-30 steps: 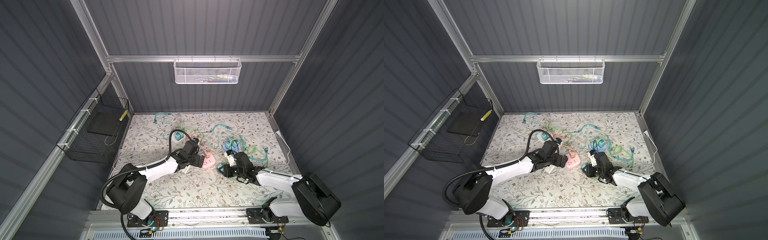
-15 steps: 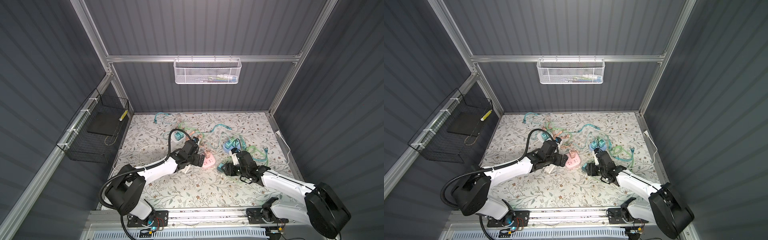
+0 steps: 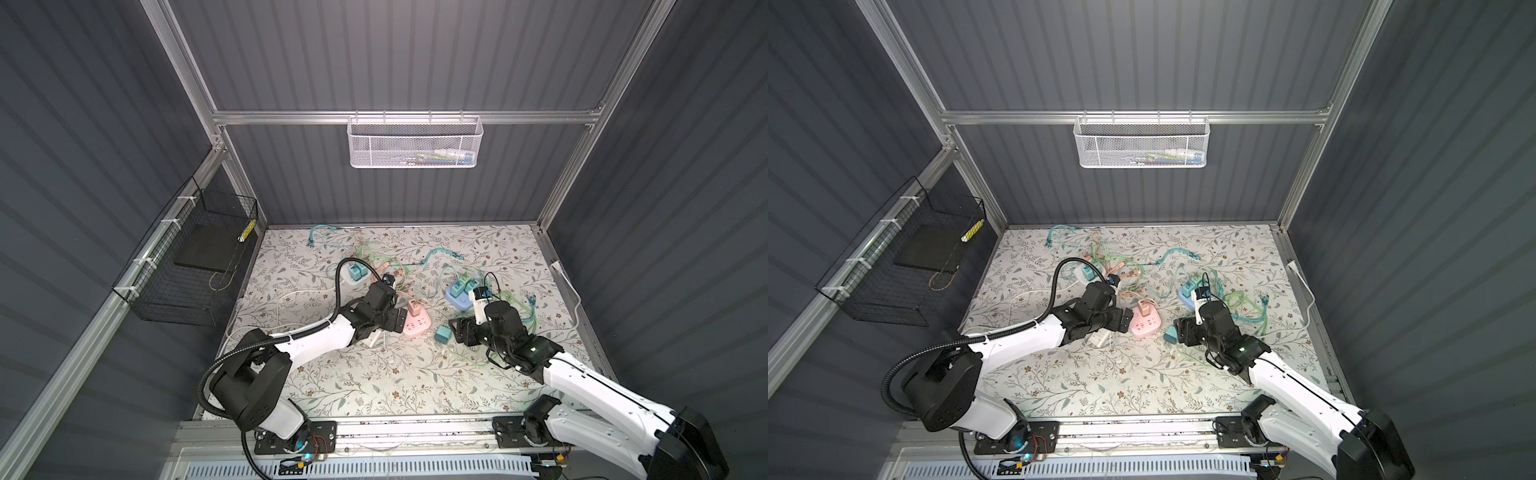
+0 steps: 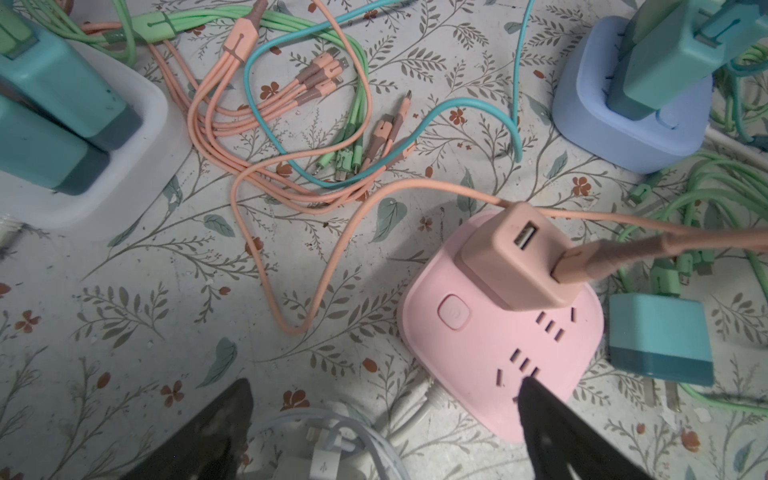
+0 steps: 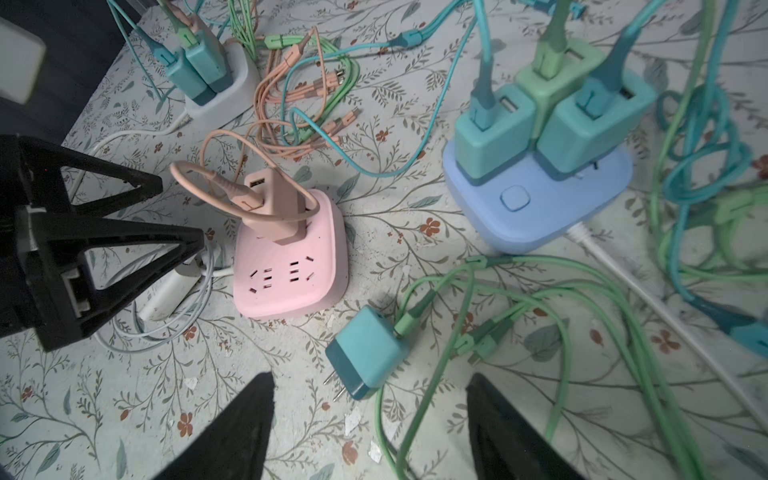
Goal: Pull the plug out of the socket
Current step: 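Lower the teal charger onto the table and open the right gripper, then move the right gripper over the pink charger on the pink strip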
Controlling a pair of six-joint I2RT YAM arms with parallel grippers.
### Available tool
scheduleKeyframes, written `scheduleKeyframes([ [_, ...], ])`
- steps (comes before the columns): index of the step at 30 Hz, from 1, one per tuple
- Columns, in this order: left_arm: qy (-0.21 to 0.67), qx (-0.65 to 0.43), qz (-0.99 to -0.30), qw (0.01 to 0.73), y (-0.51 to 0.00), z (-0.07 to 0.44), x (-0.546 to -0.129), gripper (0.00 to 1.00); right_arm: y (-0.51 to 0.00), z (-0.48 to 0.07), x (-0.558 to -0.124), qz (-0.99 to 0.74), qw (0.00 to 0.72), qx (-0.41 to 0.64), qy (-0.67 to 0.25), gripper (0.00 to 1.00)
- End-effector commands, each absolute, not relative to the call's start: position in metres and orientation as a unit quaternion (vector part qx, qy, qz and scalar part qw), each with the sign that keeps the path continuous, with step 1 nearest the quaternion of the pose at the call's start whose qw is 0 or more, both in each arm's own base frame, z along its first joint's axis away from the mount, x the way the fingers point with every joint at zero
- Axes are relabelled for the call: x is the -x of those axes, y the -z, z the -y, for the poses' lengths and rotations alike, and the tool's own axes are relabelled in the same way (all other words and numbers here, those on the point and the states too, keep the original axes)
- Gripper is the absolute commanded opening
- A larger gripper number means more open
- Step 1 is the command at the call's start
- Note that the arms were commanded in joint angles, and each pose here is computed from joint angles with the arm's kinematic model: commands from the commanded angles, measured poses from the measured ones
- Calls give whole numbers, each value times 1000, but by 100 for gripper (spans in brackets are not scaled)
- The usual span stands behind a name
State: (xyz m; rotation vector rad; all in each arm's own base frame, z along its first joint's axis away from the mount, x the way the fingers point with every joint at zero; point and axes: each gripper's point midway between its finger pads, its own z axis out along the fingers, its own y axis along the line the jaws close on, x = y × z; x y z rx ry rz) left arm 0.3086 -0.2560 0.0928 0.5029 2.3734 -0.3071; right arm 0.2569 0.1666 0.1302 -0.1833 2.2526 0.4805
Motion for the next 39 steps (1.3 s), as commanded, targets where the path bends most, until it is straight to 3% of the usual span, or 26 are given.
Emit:
scheduleKeyframes([
  [1,117,-180,-911,351,-97,251,-310,100,-135,-146,-260,-891,431,51,-129,74],
  [14,98,-160,-920,345,-89,244,-311,100,-152,-204,-253,-853,479,149,-142,72],
  [22,80,-137,-923,350,-88,235,-314,100,-132,-249,-250,-852,455,215,-145,70],
  [39,49,-127,-925,356,-86,218,-311,100,-96,-297,-281,-864,420,249,-123,68],
])
